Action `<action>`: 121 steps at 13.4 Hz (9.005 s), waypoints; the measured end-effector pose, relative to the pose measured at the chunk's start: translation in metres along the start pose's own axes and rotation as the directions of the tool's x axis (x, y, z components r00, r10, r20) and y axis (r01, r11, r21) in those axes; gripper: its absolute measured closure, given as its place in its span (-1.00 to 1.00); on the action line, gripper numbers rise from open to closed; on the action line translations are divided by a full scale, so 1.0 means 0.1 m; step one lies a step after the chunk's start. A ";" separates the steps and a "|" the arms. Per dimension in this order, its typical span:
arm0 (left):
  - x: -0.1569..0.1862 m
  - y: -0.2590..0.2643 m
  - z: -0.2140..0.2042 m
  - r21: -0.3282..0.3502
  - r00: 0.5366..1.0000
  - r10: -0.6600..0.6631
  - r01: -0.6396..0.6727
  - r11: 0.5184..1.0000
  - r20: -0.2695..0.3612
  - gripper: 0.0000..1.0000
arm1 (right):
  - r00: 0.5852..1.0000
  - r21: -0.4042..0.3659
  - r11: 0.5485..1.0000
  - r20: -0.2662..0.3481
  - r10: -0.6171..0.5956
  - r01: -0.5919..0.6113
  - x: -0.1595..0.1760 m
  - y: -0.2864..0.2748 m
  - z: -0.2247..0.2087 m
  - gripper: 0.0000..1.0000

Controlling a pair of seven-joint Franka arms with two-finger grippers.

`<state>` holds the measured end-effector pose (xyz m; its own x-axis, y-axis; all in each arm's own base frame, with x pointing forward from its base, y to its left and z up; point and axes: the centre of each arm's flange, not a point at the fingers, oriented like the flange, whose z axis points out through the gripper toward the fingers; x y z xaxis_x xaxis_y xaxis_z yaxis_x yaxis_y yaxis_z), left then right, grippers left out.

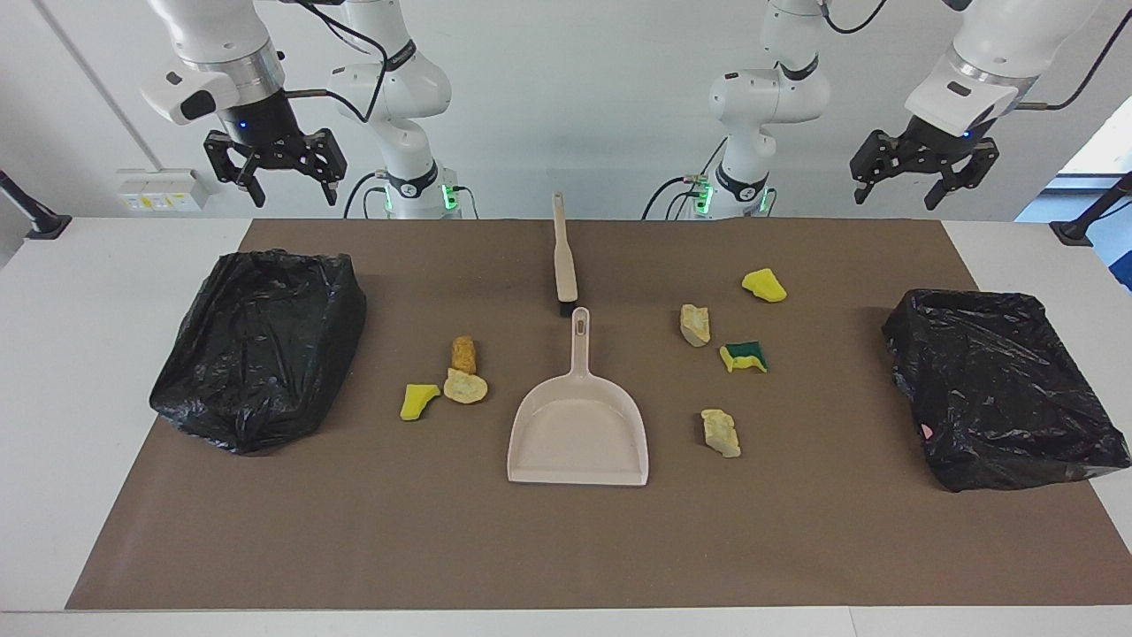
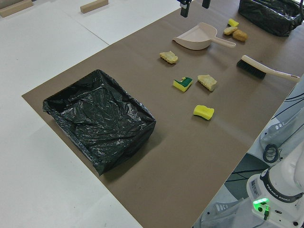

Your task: Sweep and dump trash in bin

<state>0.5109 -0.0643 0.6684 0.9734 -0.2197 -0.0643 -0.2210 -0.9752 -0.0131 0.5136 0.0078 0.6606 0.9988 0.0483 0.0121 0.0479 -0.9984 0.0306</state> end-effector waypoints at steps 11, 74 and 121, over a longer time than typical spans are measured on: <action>-0.40 1.50 0.79 0.019 0.998 0.029 -0.030 0.999 0.048 -1.00 | 1.000 0.000 1.000 0.000 0.000 0.000 0.00 0.00 0.00 -1.00; -0.93 1.48 2.51 0.269 0.868 -0.455 0.399 0.877 0.196 0.48 | 0.974 0.141 0.965 0.066 0.215 -0.222 0.99 -3.30 2.59 -1.00; -0.14 1.47 2.55 0.013 0.924 -0.314 0.319 0.948 0.219 0.48 | 0.316 0.132 0.327 0.100 -0.943 0.936 0.00 -2.63 2.67 0.34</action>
<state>0.4492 -0.1976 0.4130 0.9556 0.1096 -0.2735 0.1009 -0.9938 -0.0458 0.5051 0.2622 0.3859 0.2718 0.9542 -0.1249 0.9519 -0.2856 -0.1108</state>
